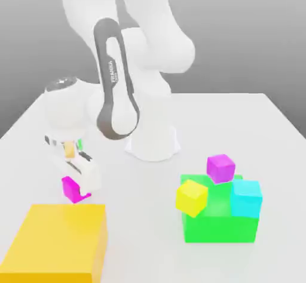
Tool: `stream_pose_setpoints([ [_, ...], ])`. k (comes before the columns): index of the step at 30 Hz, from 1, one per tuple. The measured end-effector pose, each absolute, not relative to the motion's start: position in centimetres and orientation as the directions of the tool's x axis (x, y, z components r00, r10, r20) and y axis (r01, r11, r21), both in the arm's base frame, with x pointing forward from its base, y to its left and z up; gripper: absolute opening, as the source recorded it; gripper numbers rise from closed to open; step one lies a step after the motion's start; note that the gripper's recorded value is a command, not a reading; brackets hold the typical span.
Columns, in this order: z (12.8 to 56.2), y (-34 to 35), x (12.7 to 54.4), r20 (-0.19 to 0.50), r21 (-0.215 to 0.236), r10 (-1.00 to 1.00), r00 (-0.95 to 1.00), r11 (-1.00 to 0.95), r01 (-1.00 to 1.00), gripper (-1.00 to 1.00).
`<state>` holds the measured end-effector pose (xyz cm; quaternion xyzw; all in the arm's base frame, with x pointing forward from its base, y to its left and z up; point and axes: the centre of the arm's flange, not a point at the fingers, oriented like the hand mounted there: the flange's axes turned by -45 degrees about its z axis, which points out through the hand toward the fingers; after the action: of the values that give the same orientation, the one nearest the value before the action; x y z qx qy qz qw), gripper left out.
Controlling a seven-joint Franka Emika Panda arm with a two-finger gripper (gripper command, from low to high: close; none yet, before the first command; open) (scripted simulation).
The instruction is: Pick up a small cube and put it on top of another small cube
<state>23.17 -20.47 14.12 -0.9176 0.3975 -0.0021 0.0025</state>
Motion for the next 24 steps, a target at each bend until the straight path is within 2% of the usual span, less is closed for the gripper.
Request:
stream_pose_setpoints([
  [10,19.3,-20.4,23.1,0.0,-0.005,-0.73,0.683,-0.683,-0.73,-1.0],
  [12,20.5,-19.1,24.9,0.001,-0.002,-0.691,0.723,-0.723,-0.691,-1.0],
  [19,26.4,-8.1,34.2,0.003,-0.002,-0.398,0.917,-0.917,-0.398,-1.0],
  [24,31.2,3.6,36.9,0.002,-0.004,-0.137,0.991,-0.991,-0.137,-1.0],
])
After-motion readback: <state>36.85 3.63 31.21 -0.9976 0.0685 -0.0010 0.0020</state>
